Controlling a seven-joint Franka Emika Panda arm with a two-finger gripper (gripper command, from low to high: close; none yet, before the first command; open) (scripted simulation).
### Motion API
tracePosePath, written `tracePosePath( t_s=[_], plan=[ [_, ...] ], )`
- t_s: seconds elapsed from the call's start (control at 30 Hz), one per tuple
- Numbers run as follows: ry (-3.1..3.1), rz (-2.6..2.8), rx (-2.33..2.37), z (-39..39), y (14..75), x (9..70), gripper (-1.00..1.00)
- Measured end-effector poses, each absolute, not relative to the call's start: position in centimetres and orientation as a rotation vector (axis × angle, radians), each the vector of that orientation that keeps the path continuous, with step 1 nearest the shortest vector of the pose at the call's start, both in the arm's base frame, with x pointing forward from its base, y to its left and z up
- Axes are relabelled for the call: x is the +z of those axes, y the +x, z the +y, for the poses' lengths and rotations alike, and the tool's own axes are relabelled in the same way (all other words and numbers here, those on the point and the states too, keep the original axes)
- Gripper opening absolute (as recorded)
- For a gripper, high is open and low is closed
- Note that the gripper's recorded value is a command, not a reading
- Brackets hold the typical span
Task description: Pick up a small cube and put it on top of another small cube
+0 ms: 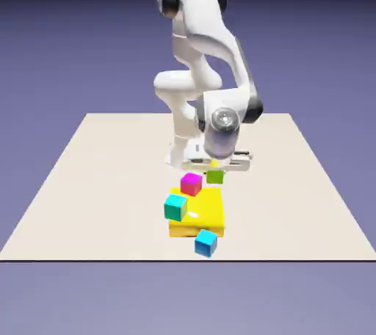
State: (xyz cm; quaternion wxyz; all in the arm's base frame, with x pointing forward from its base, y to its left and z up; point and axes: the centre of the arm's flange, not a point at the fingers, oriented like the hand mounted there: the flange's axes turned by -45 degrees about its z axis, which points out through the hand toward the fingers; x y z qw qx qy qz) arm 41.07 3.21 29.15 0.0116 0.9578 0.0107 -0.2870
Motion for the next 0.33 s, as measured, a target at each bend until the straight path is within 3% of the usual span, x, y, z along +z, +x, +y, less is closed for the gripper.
tracePosePath(
  t_s=[0.1, 0.23, 0.27, 0.33],
  plan=[
    [2.992, 0.081, -0.908, 1.7, 40.5, 30.5, -1.00],
    [2.993, 0.079, -0.908, 1.5, 37.9, 24.8, -1.00],
    [2.993, 0.078, -0.908, 1.5, 37.7, 24.4, 1.00],
    [2.990, 0.080, -0.907, 1.5, 37.7, 24.4, 1.00]
  ],
)
